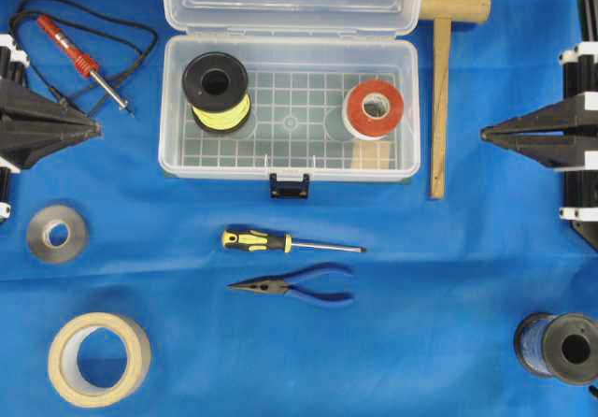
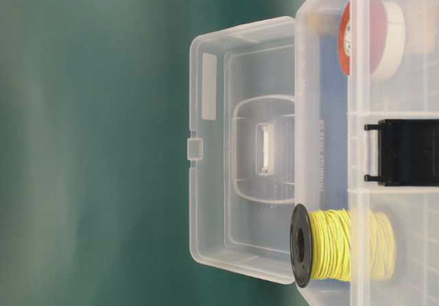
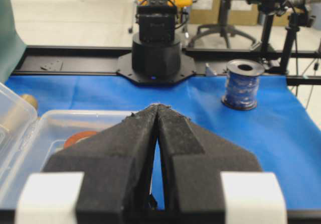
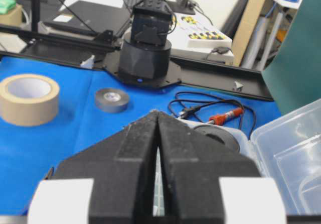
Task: Close the tool box with the left arm.
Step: 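Move the left gripper up behind the box to the raised clear lid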
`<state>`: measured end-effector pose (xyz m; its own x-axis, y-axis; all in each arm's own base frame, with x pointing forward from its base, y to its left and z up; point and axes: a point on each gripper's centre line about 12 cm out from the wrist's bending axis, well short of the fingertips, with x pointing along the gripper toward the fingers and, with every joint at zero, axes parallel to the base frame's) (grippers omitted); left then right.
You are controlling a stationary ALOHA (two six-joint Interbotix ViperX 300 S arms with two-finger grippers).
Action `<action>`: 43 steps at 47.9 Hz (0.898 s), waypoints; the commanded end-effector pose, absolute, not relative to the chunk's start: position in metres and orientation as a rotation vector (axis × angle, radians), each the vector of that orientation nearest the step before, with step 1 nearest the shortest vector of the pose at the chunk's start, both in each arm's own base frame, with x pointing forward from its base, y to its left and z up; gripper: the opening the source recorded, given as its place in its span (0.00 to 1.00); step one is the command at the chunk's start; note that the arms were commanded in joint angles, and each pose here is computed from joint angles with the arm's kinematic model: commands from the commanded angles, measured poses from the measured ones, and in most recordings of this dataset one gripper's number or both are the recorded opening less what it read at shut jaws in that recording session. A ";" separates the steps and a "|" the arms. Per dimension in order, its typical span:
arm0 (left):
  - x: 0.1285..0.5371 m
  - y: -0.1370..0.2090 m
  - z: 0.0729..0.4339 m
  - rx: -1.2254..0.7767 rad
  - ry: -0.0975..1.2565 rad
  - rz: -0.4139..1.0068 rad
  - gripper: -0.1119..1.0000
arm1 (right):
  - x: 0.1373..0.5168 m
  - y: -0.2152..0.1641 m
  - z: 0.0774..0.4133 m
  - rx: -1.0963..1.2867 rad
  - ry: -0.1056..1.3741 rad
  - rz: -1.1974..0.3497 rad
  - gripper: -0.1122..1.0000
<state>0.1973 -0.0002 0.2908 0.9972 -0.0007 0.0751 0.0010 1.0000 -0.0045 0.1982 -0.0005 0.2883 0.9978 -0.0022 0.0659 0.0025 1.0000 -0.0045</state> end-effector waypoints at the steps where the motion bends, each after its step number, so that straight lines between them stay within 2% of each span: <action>1: 0.202 0.005 0.300 -0.015 -0.097 0.029 0.10 | 0.201 -0.001 0.302 -0.011 -0.098 -0.006 0.10; 8: 0.204 0.021 0.302 -0.011 -0.106 0.105 0.10 | 0.208 -0.001 0.300 -0.012 -0.067 -0.007 0.10; 27: 0.207 0.099 0.314 0.019 -0.134 0.453 0.13 | 0.210 -0.004 0.298 -0.013 -0.055 -0.019 0.10; 29: 0.208 0.106 0.316 0.019 -0.132 0.476 0.19 | 0.210 -0.004 0.297 -0.013 -0.049 -0.021 0.10; 40: 0.236 0.147 0.323 0.044 -0.081 0.566 0.77 | 0.211 -0.009 0.294 -0.013 -0.033 -0.042 0.10; 43: 0.246 0.160 0.322 0.064 -0.054 0.588 0.88 | 0.211 -0.010 0.293 -0.014 -0.030 -0.046 0.10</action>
<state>0.2339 0.1434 0.3094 0.8477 0.5280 0.0504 -0.5296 0.8479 0.0249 0.2089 -0.0082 0.2846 0.9992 -0.0387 0.0107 0.0388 0.9992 -0.0121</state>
